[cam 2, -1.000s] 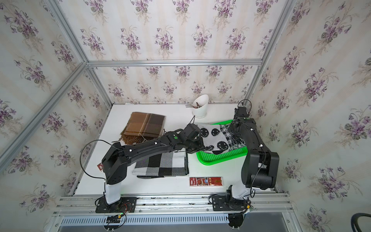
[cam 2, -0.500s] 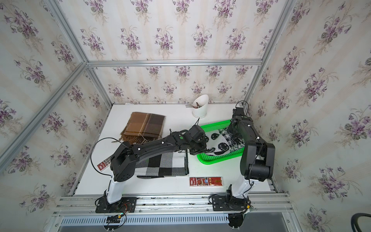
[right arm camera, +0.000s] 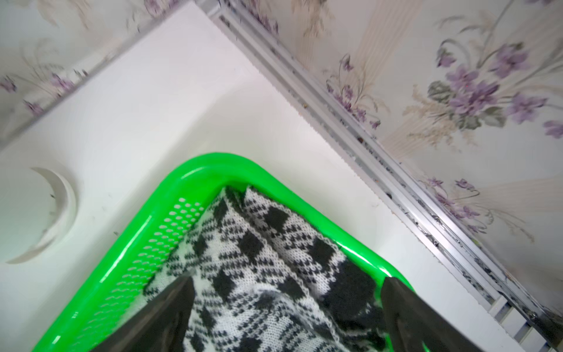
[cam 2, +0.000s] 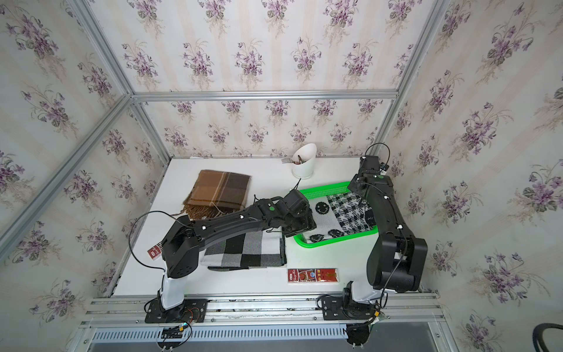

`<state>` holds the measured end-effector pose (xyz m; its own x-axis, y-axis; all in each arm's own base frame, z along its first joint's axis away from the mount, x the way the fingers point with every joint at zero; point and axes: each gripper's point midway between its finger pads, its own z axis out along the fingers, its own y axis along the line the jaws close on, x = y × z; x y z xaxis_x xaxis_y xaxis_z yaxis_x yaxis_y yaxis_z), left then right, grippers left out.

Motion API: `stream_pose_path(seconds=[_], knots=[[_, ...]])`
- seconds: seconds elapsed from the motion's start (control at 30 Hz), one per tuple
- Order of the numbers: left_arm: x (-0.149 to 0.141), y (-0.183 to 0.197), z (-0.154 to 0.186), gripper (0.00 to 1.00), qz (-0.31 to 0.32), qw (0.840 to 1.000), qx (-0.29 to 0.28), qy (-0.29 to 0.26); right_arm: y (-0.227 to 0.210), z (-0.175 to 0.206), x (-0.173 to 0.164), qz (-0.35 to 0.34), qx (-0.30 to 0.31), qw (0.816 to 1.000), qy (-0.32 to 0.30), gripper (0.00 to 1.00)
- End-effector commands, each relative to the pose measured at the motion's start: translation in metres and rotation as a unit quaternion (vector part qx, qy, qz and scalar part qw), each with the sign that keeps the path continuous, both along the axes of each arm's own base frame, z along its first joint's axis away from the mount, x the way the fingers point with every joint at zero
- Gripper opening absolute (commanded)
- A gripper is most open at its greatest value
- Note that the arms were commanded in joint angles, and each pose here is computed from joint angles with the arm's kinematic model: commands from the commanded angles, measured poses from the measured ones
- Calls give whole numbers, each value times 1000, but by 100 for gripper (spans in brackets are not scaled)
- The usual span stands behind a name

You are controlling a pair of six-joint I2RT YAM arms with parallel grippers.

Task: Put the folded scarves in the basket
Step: Place the scarf in the basket, then adjust the basket at the center of the board.

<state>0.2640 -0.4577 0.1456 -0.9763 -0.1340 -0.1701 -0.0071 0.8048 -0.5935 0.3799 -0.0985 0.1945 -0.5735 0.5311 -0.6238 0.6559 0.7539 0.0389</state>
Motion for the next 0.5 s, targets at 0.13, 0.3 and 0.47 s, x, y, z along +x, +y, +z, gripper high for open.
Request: stream_pose_path(seconds=[0.13,0.3,0.47], knots=[[19,-8,18,67,-17,999,-4,-37,14,21,-2,15,34,998,-57,41],[35,-46,8,61,-40,999,-19,-27,38,-22,-1,65,88,994,-18,22],[52,-66,-13,60,-40,999,-14,-8,43,-55,12,74,117,990,15,18]])
